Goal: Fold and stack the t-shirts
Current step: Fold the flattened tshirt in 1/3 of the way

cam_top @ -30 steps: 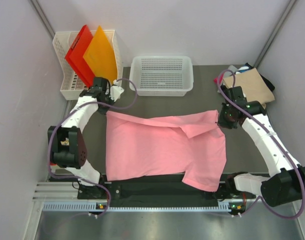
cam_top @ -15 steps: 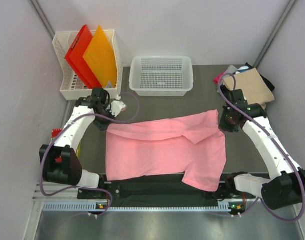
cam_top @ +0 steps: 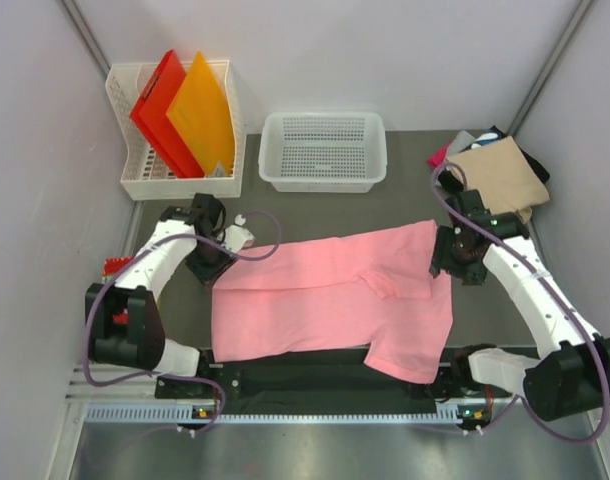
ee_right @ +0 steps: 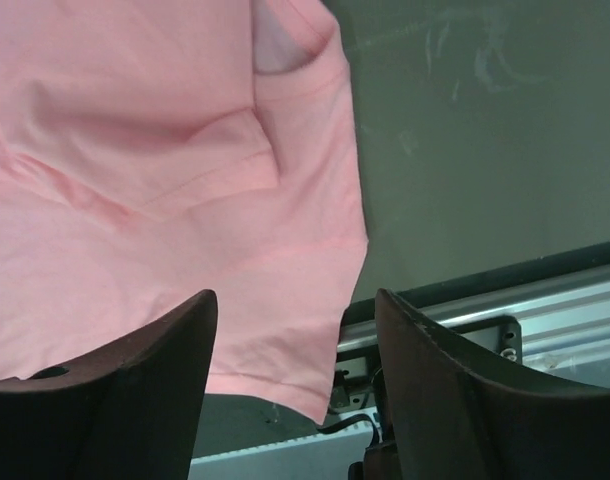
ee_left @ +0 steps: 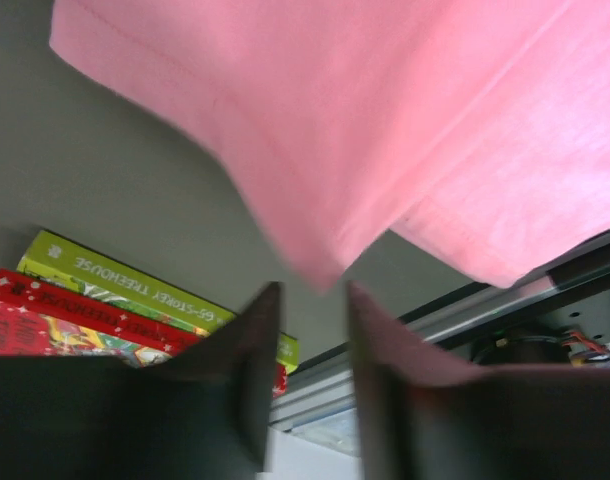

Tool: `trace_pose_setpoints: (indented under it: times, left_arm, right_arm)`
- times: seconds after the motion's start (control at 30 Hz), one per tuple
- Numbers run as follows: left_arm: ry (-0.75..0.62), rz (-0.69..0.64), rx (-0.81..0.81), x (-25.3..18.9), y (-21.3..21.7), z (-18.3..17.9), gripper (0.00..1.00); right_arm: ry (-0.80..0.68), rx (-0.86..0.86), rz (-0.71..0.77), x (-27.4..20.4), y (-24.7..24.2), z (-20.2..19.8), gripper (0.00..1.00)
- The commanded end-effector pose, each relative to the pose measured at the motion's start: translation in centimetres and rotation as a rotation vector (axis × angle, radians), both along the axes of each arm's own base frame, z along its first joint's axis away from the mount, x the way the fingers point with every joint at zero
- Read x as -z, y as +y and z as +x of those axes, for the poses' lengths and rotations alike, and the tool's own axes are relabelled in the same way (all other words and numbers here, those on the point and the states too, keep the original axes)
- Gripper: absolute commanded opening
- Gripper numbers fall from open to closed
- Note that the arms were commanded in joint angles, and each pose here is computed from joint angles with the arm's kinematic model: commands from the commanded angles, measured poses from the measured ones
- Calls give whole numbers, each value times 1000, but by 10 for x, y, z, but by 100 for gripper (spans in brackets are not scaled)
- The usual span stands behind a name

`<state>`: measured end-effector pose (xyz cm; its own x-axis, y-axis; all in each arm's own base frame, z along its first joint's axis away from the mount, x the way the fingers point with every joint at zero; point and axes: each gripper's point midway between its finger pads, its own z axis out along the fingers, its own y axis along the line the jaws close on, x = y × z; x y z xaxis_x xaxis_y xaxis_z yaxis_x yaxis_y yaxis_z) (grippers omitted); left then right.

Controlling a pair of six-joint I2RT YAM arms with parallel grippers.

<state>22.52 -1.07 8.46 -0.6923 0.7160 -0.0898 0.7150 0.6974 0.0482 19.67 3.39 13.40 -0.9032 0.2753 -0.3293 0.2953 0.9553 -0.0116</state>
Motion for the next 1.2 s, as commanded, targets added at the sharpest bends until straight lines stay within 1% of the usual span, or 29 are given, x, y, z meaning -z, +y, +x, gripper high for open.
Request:
trace_pose_setpoints:
  times: [0.0,0.03,0.07,0.1,0.13,0.17,0.2,0.27,0.3,0.37,0.4,0.5,0.67,0.83,1.03,1.13,1.17]
  left_arm:
    - [21,66,35,-13,11,5,54]
    - [37,54,36,-14,8,5,78]
    - [38,47,37,-18,6,8,90]
    - [33,35,35,-28,3,11,99]
    - [38,31,32,-30,3,14,99]
    - [46,-14,34,-32,-7,15,99]
    - [24,-31,26,-40,-10,23,99]
    - [29,-54,22,-40,-17,31,99]
    - [18,-54,12,-40,-19,37,99]
    - [-27,-62,-12,-27,-27,60,99]
    - [-32,-70,-25,-22,-29,65,99]
    - [-10,-66,-64,-2,-33,75,99]
    - [69,-59,-67,27,-36,69,99]
    - [111,-28,-68,52,-32,65,99]
    - [130,-2,-71,66,-28,70,99]
    - [123,23,-77,71,-25,77,99]
    - [97,48,-83,72,-21,86,99]
  right_arm:
    - [-160,-16,-27,-50,1,54,66]
    - [-168,-18,-32,-52,2,63,66]
    - [-189,-21,-31,-55,4,75,66]
    - [-182,-24,-32,-53,7,89,67]
    - [-200,-25,-31,-53,9,102,67]
    - [-203,-27,-31,-51,11,111,66]
    - [-179,-25,-40,-41,13,124,67]
    - [-170,-29,-41,-32,16,141,67]
    - [-138,-35,-48,-19,18,150,67]
    - [-114,-36,-62,-2,18,165,66]
    - [-88,-34,-69,10,18,168,65]
    - [-47,-31,-68,30,18,174,63]
    - [-24,-24,-61,46,18,181,63]
    - [6,-16,-41,66,19,192,61]
    - [62,-19,-3,97,28,199,59]
    - [87,-12,-2,110,27,206,58]
    - [92,-7,2,112,27,208,58]
